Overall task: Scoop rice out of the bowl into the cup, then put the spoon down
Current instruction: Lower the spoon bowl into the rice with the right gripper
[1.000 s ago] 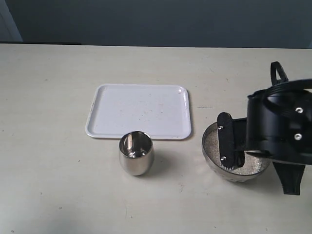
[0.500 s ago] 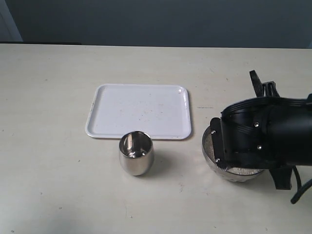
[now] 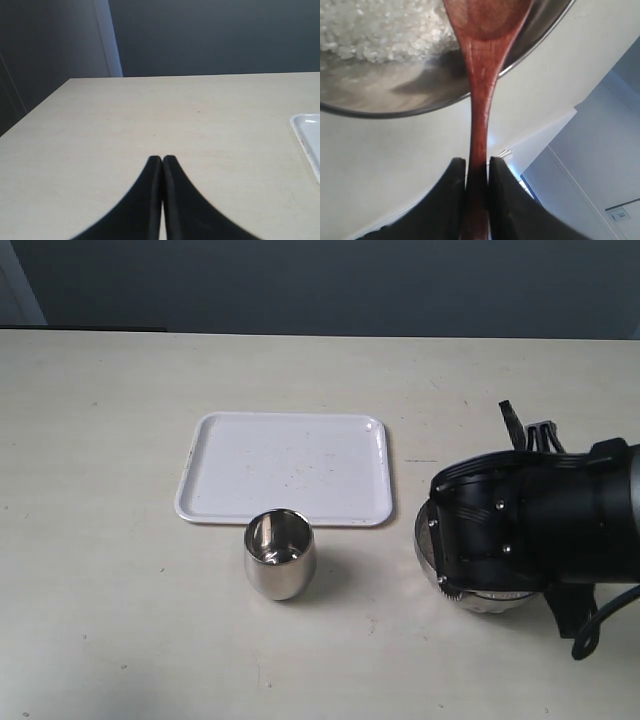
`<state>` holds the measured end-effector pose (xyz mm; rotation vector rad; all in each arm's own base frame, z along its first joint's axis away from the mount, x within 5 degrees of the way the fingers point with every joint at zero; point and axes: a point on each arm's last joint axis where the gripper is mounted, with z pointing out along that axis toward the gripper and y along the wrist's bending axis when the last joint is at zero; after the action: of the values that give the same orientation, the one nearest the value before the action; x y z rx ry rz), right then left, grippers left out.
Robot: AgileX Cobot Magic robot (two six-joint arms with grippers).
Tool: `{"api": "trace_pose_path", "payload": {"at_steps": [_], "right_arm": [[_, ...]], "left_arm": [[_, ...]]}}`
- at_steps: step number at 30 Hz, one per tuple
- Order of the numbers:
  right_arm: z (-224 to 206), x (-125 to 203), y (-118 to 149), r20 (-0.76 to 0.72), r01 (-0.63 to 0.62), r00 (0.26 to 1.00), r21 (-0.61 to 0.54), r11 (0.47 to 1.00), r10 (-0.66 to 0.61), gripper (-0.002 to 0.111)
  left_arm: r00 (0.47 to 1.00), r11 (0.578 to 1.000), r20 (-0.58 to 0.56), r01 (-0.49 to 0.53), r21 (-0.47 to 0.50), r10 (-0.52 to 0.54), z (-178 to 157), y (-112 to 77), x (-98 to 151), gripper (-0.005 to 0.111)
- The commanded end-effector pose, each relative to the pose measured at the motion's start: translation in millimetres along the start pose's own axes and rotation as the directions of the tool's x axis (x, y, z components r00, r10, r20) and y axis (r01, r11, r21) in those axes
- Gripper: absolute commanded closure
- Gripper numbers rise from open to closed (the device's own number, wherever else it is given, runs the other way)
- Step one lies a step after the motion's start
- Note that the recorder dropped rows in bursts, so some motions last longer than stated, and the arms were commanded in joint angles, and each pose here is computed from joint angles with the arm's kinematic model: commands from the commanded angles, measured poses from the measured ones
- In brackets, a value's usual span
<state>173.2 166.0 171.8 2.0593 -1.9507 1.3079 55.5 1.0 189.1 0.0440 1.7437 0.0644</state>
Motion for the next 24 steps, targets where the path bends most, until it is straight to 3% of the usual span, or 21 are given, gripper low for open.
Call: {"api": "trace_pose_path", "payload": {"at_steps": [1, 13, 19, 24], "right_arm": [[-1, 0, 2, -0.001, -0.015, 1.000, -0.027, 1.000, 0.015, 0.109], [-14, -7, -8, 0.050, -0.103, 0.993, -0.091, 0.991, 0.108, 0.109], [-9, -12, -11, 0.027, -0.060, 0.998, -0.034, 0.998, 0.061, 0.109], [-3, -20, -6, 0.001, -0.037, 0.999, -0.056, 0.998, 0.037, 0.109]], "left_arm": [[1.000, 1.000, 0.021, 0.004, -0.001, -0.004, -1, 0.1, -2, 0.106], [1.000, 1.000, 0.021, 0.004, -0.001, -0.004, -1, 0.1, -2, 0.106], [1.000, 1.000, 0.021, 0.004, -0.001, -0.004, -1, 0.1, -2, 0.106], [1.000, 1.000, 0.021, 0.004, -0.001, -0.004, -1, 0.1, -2, 0.106]]}}
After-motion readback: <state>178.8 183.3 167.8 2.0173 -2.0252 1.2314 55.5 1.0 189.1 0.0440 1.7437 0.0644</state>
